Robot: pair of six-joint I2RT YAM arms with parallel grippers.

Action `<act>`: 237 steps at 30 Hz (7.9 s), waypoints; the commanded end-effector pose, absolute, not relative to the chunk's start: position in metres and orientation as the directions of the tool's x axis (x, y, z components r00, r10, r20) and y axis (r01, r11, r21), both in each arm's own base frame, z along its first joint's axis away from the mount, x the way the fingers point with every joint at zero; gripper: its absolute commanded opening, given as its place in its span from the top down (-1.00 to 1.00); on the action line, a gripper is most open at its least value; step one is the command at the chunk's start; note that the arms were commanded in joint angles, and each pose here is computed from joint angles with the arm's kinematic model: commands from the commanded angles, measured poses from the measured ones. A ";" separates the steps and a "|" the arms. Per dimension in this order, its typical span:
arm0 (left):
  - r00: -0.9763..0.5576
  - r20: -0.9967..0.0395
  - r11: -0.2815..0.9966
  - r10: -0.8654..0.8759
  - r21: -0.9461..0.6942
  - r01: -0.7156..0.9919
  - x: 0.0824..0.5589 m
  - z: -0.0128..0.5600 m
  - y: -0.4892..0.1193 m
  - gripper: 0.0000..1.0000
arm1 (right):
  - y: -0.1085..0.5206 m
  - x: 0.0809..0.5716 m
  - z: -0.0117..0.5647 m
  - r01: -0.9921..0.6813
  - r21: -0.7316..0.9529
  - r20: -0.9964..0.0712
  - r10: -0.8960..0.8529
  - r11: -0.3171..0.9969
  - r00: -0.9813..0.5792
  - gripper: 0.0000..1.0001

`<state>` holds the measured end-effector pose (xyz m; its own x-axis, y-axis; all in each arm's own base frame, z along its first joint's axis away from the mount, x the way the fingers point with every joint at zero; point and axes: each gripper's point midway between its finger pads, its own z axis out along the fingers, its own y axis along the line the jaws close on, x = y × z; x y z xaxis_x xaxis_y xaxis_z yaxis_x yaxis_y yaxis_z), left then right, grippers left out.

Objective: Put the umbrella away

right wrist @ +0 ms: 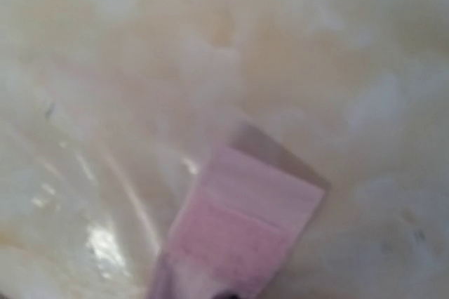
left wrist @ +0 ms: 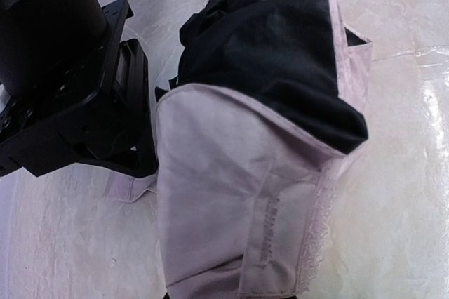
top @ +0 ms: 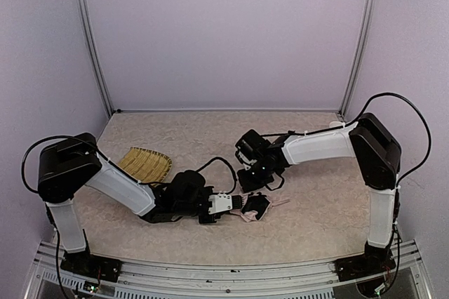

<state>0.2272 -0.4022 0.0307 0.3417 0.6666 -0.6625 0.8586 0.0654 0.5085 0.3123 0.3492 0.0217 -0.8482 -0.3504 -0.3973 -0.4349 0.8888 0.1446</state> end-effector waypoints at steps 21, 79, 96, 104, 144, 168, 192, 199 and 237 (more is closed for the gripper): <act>0.274 -0.489 -0.182 0.828 0.229 0.956 0.175 -0.042 -0.351 1.00 | 0.336 0.384 0.103 -0.636 0.134 -0.652 -0.416 0.760 -0.634 0.39; 0.317 -0.434 -0.228 0.844 0.244 0.942 0.169 -0.053 -0.350 1.00 | 0.300 0.280 0.036 -0.828 0.072 -0.182 -0.809 0.556 -0.559 -0.38; 0.311 -0.432 -0.226 0.846 0.238 0.945 0.169 -0.055 -0.350 1.00 | 0.310 0.264 -0.011 -0.827 0.101 -0.157 -0.812 0.553 -0.562 0.97; 0.314 -0.440 -0.221 0.841 0.249 0.943 0.170 -0.045 -0.351 1.00 | 0.322 0.316 0.028 -0.800 0.018 -0.328 -0.752 0.600 -0.572 1.00; 0.479 -0.254 -0.315 0.840 0.492 0.812 0.168 -0.041 -0.339 1.00 | 0.262 0.311 0.093 -0.532 0.245 -0.484 -0.373 0.811 -0.792 -0.29; 0.482 -0.251 -0.332 0.839 0.466 0.820 0.156 -0.048 -0.341 1.00 | 0.336 0.295 0.036 -0.299 0.128 -0.265 -0.258 0.946 -0.929 -0.43; 0.408 -0.325 -0.252 0.853 0.428 0.868 0.165 -0.036 -0.347 1.00 | 0.332 0.272 -0.002 -0.389 0.132 -0.201 -0.360 0.912 -0.911 1.00; 0.264 -0.383 -0.132 0.885 0.337 0.932 0.185 -0.027 -0.354 1.00 | 0.339 0.309 0.043 -0.550 0.165 -0.368 -0.466 0.819 -0.804 0.20; 0.154 -0.476 -0.099 0.866 0.138 0.985 0.188 -0.020 -0.362 1.00 | 0.338 0.214 0.030 -0.827 -0.561 -0.539 -0.736 -0.048 0.409 -0.52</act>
